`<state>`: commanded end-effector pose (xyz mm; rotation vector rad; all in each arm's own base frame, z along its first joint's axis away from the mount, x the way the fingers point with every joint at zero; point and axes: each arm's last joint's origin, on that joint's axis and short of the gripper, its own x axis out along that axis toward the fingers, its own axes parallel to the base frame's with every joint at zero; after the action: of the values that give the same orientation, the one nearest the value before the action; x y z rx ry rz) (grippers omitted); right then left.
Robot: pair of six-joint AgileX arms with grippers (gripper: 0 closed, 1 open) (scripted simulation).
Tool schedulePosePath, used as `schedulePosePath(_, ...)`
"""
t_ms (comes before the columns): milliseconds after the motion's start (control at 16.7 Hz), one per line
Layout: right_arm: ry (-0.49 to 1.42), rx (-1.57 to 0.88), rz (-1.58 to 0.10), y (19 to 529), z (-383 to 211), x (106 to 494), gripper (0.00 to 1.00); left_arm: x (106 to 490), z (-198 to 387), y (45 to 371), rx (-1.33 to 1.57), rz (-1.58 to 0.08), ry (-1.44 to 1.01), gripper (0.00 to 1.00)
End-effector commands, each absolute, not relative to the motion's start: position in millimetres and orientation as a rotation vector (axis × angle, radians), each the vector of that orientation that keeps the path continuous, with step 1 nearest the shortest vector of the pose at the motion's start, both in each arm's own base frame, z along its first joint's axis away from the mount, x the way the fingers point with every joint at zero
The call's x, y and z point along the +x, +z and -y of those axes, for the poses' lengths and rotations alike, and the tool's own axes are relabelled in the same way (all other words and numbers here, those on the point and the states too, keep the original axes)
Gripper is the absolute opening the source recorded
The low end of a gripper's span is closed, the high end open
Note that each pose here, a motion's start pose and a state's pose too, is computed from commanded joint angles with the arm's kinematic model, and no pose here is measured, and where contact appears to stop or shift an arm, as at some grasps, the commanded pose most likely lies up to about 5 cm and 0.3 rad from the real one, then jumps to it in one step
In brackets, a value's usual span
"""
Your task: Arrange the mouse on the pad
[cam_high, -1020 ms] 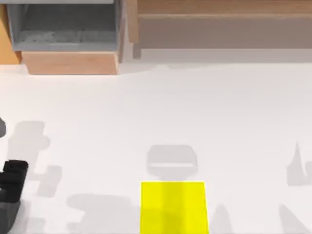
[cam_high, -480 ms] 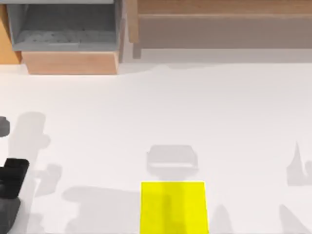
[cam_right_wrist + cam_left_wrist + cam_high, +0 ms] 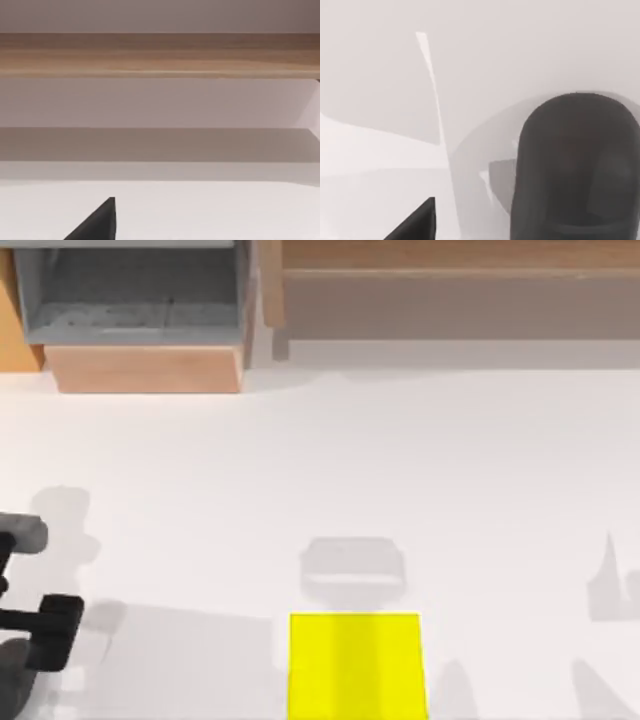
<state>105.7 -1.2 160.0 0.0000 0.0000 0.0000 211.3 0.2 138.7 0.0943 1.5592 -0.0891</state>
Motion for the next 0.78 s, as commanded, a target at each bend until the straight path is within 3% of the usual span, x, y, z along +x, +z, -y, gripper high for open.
schedulePosePath(240, 0.000, 0.000, 0.000, 160, 1, 106, 1.00, 206, 0, 105, 0.094, -1.566, -0.090, 1.00)
schedulePosePath(540, 0.000, 0.000, 0.000, 160, 1, 106, 1.00, 205, 0, 101, 0.094, -1.569, -0.090, 1.00)
schedulePosePath(780, 0.000, 0.000, 0.000, 160, 1, 106, 1.00, 205, 0, 101, 0.094, -1.569, -0.090, 0.70)
